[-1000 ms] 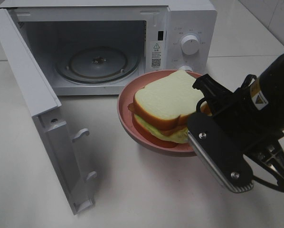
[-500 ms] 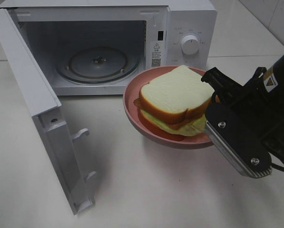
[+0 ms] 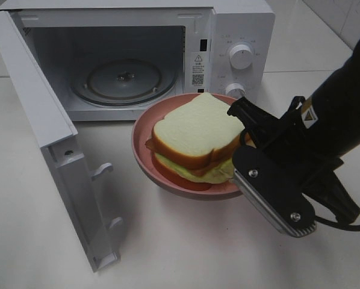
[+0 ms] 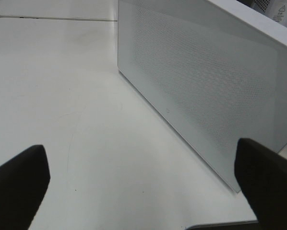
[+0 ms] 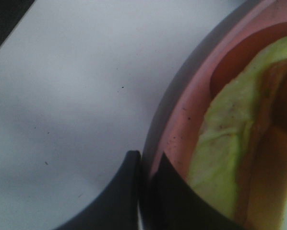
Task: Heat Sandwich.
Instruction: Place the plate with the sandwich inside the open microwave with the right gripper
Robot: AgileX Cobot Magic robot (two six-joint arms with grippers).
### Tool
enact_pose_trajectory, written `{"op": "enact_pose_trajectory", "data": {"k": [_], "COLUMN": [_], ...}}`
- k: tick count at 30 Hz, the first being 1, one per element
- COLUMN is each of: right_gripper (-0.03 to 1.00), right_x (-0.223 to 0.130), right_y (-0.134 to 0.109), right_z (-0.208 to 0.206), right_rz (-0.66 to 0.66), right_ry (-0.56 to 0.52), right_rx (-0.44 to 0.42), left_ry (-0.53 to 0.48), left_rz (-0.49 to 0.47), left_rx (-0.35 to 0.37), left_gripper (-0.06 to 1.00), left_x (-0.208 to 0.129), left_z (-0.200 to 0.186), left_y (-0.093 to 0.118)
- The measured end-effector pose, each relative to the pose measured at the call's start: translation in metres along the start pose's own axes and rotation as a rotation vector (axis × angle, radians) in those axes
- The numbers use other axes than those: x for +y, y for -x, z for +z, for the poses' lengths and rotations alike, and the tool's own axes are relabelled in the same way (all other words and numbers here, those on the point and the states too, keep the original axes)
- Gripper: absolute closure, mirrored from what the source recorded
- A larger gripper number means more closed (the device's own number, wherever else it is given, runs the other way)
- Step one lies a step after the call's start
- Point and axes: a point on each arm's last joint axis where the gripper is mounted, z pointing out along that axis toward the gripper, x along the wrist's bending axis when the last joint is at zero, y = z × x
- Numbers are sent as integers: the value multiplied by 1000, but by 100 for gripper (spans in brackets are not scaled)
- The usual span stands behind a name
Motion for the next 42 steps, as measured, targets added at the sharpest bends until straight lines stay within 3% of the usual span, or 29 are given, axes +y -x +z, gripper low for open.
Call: {"op": "enact_pose_trajectory", "data": {"k": [17,42], "right_gripper": [94,94], "right_x": [4,2], "right_y": [55,117], "right_z": [25,59], "right_rz": [-14,-14], "right_ry": [19,19], "right_rx": [-8,-10], "left_ry": [0,0], "left_rz": [0,0], "left_rx": [0,0], "left_gripper": [-3,-3], "left_x": [0,0], "left_z": [0,0], "left_y": [0,0]}}
